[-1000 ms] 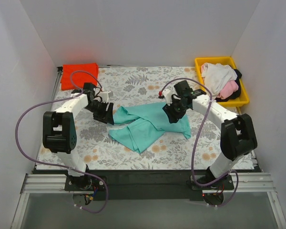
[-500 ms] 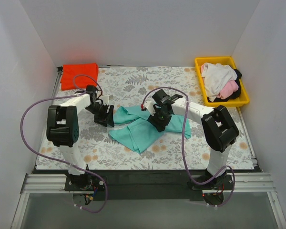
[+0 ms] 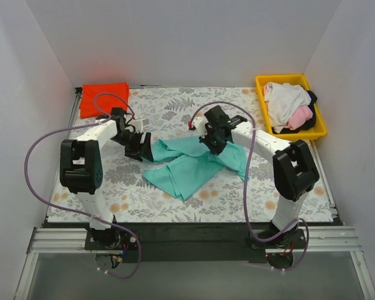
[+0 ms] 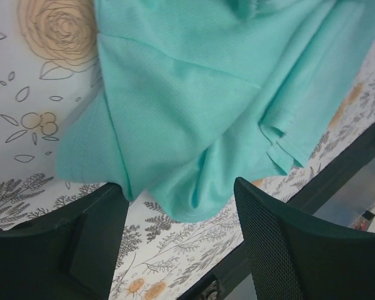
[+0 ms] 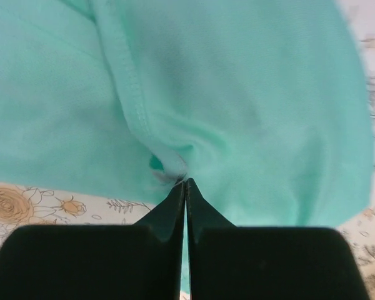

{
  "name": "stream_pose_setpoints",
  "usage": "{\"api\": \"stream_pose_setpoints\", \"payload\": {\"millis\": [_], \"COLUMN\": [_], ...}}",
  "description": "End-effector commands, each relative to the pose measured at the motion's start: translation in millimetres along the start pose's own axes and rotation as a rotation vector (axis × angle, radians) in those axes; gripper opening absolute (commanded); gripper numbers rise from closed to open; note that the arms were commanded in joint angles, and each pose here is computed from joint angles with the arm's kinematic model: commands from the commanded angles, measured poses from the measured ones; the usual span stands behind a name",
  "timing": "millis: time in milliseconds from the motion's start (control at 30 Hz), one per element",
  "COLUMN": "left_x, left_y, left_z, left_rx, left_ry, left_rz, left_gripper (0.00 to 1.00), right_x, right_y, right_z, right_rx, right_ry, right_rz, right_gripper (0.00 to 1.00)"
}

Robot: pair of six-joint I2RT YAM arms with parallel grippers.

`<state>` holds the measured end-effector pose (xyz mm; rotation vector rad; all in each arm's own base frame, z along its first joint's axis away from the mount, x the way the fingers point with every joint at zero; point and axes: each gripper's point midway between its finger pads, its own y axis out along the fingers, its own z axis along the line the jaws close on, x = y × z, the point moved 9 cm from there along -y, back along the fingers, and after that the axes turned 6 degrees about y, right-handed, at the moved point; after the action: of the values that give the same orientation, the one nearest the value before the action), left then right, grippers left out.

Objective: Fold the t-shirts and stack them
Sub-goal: Flatten the tshirt out

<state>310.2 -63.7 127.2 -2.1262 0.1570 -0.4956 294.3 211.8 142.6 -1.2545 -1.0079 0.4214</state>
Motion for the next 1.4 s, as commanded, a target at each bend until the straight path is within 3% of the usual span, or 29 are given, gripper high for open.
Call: {"api": "stream_pose_setpoints", "payload": {"millis": [0,133,433,533,567,667,767,933,1033,1100,1133,1200,1233,1267,1367], "left_x": [-5,-24,-28,-34,-34,-7,27,-3,-46,-61,-71,-76,-80,-81,-82], "left_y": [-26,-15,33,37,36,8,-60,-90,-79,-75,-67,-62,-58,-56,-47], "left_z": [-26,-39,-31,-25,-22,-16,-2,-17,-14,-12,-6,-5,-4,-4,6], "left_rx": [-0.085,-0.075,0.119,0.172,0.213,0.276,0.274,0.303,0.272,0.288,0.312,0.315,0.299,0.299,0.358], "left_ry": [0.120,0.190,0.231,0.247,0.247,0.261,0.245,0.460,0.483,0.494,0.484,0.474,0.461,0.441,0.417], "left_rz": [-0.063,0.003,0.113,0.157,0.159,0.067,-0.071,0.016,0.154,0.184,0.204,0.211,0.220,0.221,0.207], "left_gripper": [0.67,0.71,0.67,0.31,0.00,0.00,0.00,0.00,0.00,0.00,0.00,0.06,0.09,0.16,0.18], "right_x": [32,6,-46,-63,-67,-68,-73,-142,-180,-185,-176,-159,-146,-126,-76], "right_y": [-79,-107,-86,-88,-88,-94,-108,-98,-79,-75,-80,-86,-91,-101,-118], "right_z": [-44,-102,-125,-134,-136,-132,-130,-126,-103,-100,-107,-114,-120,-127,-121], "right_rx": [-0.065,-0.126,-0.128,-0.171,-0.177,-0.155,-0.169,-0.188,-0.133,-0.113,-0.132,-0.108,-0.111,-0.103,-0.020], "right_ry": [0.116,0.283,0.409,0.425,0.429,0.407,0.369,0.333,0.278,0.278,0.284,0.298,0.307,0.297,0.237], "right_rz": [-0.291,-0.337,-0.179,-0.135,-0.125,-0.128,-0.098,0.097,0.249,0.272,0.246,0.178,0.128,0.048,-0.103], "right_gripper": [0.01,0.01,0.01,0.01,0.01,0.01,0.01,0.01,0.01,0.01,0.08,0.33,0.51,0.57,0.58]}}
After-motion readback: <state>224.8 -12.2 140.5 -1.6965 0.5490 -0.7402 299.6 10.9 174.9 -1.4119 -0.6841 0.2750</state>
